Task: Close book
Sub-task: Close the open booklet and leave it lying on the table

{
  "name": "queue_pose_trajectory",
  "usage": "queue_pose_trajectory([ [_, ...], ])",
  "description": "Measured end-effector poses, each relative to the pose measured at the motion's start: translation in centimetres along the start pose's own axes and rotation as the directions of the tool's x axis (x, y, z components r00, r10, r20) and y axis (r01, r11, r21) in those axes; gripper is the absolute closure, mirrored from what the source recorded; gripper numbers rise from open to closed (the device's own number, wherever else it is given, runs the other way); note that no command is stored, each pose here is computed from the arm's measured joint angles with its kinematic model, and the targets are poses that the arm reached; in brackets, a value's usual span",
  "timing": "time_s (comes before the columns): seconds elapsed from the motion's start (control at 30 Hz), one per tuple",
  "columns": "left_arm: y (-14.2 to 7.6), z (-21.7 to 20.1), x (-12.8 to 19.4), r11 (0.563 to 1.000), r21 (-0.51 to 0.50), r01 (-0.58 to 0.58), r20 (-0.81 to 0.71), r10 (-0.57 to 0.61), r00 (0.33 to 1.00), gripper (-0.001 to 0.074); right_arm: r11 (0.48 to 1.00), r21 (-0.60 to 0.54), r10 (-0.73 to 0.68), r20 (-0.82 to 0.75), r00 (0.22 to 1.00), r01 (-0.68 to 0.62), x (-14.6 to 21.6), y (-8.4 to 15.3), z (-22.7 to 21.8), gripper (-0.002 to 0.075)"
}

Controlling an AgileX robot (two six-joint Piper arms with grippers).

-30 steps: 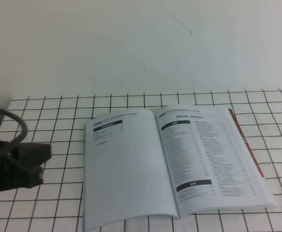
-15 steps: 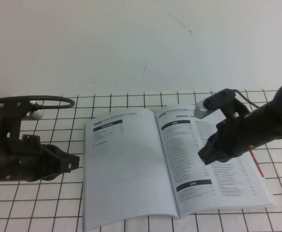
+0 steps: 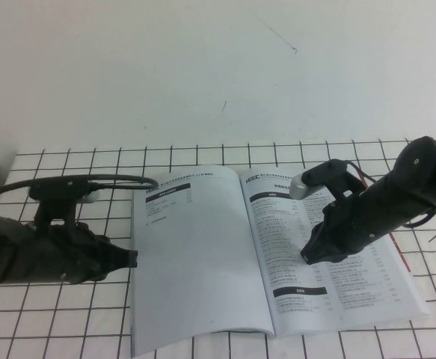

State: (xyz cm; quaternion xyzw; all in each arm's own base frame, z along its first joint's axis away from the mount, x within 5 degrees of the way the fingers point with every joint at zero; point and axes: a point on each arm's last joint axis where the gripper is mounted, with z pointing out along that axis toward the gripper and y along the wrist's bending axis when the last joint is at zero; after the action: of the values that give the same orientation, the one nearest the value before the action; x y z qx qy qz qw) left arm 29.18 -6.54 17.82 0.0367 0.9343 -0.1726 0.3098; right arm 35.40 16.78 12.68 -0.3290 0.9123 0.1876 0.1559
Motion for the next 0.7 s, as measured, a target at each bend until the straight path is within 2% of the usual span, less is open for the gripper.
queue_pose_trajectory([
  [0.2, 0.3, 2.8, 1.1, 0.995, -0.093, 0.021, -0.028, -0.023, 0.999, 0.0738, 1.000, -0.006, 0.002, -0.007, 1.000, -0.002, 0.1, 0.0, 0.1, 0.0729],
  [0.4, 0.3, 4.4, 1.7, 0.993, -0.112, 0.025, -0.065, -0.033, 0.997, 0.0738, 1.000, -0.009, 0.002, -0.009, 1.000, -0.002, 0.1, 0.0, 0.1, 0.0729],
  [0.57, -0.4, 4.9, 1.3, 0.999, -0.032, 0.038, -0.102, -0.041, 0.994, 0.0738, 1.000, -0.009, 0.002, -0.009, 1.000, -0.002, 0.1, 0.0, 0.1, 0.0729],
  [0.7, -1.8, 5.4, 1.0, 0.991, 0.102, 0.087, -0.168, -0.069, 0.983, 0.0738, 1.000, -0.011, 0.004, -0.010, 1.000, -0.004, 0.1, 0.0, 0.1, 0.0729],
])
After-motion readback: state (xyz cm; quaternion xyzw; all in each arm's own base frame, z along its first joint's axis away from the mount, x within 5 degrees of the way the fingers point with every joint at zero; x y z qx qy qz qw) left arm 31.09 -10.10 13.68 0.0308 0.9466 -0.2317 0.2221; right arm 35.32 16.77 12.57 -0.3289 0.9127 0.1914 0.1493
